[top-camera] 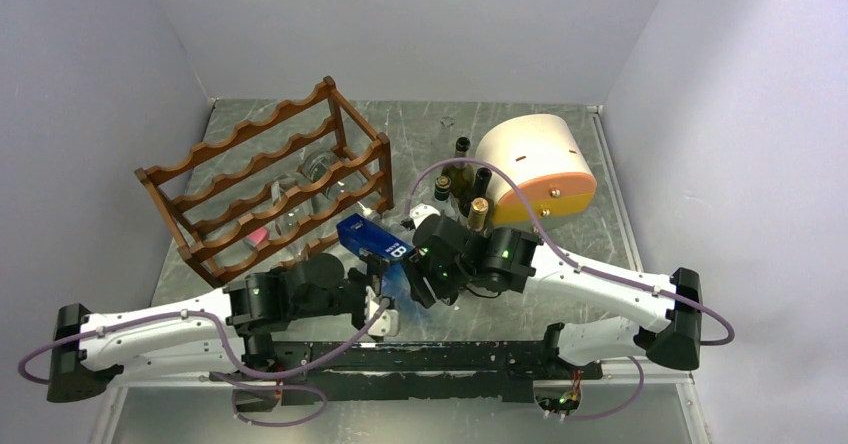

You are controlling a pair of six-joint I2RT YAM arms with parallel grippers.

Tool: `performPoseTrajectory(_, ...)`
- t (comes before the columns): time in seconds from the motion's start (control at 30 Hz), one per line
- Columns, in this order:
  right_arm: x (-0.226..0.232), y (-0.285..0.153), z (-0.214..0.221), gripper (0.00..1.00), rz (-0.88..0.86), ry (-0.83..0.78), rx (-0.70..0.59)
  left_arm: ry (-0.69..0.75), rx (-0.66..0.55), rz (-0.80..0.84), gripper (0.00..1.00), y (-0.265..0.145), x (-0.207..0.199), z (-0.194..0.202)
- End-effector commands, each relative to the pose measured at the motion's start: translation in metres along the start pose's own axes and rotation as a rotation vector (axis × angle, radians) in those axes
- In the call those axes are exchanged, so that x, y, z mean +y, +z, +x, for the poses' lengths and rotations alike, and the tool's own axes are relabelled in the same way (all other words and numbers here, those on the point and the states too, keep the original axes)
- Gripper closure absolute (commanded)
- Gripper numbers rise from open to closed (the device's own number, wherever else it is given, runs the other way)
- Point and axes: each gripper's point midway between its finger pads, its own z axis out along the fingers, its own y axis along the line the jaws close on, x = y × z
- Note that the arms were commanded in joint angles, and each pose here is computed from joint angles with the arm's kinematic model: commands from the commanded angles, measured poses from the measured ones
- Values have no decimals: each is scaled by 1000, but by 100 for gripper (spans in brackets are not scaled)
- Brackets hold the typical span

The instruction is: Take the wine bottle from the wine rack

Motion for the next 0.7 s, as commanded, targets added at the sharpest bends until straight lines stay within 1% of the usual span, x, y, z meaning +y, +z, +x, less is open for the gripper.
performPoseTrajectory(0.0,26,-23,-64,100,-113,56,-235,-3,108,-203,1,6,29,16)
performPoseTrajectory(0.1,28,-20,-65,100,-118,55,-233,-1,190,-336,1,11,39,26)
performPoseTrajectory(0.2,28,-18,-65,100,-122,56,-232,22,223,-418,0,23,36,27)
performPoseTrajectory(0.3,24,-20,-63,100,-113,58,-227,13,247,-511,9,25,41,35)
performPoseTrajectory(0.4,22,-24,-62,100,-108,60,-229,10,244,-558,23,25,44,38)
performPoseTrajectory(0.57,26,-28,-61,100,-139,42,-235,35,254,-582,53,21,46,41)
performPoseTrajectory(0.63,26,-29,-61,100,-141,25,-235,35,262,-569,64,19,45,41)
performPoseTrajectory(0.67,24,-30,-61,98,-135,13,-236,25,262,-565,71,18,45,42)
